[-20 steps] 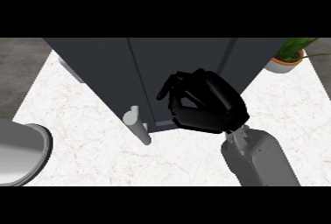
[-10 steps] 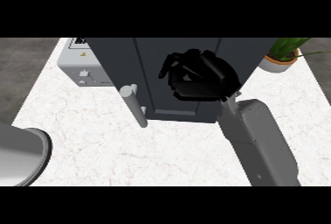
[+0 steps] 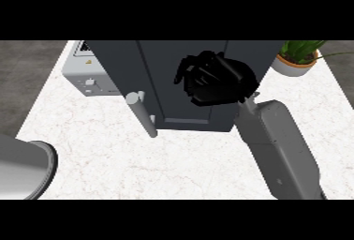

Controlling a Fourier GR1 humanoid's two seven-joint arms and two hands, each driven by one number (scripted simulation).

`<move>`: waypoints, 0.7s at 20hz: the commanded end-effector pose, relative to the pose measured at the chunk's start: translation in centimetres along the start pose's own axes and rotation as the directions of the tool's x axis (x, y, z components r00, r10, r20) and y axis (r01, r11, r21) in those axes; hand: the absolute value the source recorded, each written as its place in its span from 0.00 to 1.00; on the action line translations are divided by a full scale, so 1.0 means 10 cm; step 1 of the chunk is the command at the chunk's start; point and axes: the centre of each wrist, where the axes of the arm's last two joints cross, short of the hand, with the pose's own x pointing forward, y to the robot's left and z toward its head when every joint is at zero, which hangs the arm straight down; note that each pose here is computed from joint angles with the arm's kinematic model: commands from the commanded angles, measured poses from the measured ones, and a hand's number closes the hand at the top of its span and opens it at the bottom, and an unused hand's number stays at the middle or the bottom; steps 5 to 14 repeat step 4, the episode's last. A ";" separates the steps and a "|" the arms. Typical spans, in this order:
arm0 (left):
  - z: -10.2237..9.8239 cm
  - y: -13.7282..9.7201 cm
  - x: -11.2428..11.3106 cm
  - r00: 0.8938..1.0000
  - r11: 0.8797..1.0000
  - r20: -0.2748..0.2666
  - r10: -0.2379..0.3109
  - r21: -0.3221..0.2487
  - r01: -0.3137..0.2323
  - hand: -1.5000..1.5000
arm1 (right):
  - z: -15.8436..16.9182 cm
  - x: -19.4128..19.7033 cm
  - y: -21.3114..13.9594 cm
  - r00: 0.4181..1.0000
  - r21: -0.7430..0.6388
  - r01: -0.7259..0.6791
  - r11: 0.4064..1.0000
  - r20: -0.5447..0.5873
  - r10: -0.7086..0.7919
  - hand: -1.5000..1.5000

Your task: Pick up the bottled water, place it into the cabinet and close the cabinet

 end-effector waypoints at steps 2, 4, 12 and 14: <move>0.06 0.03 -0.06 1.000 1.000 -0.008 0.011 -0.008 -0.012 0.00 | -0.34 0.12 0.08 0.999 0.000 0.044 0.999 -0.025 -0.044 1.00; -0.07 -0.04 -0.03 1.000 1.000 -0.024 0.005 -0.018 -0.005 0.00 | -0.40 0.11 0.22 0.999 0.023 0.021 1.000 -0.041 -0.020 1.00; -0.07 -0.04 -0.03 1.000 1.000 -0.024 0.005 -0.018 -0.005 0.00 | -0.40 0.11 0.22 0.999 0.023 0.021 1.000 -0.041 -0.020 1.00; -0.07 -0.04 -0.03 1.000 1.000 -0.024 0.005 -0.018 -0.005 0.00 | -0.40 0.11 0.22 0.999 0.023 0.021 1.000 -0.041 -0.020 1.00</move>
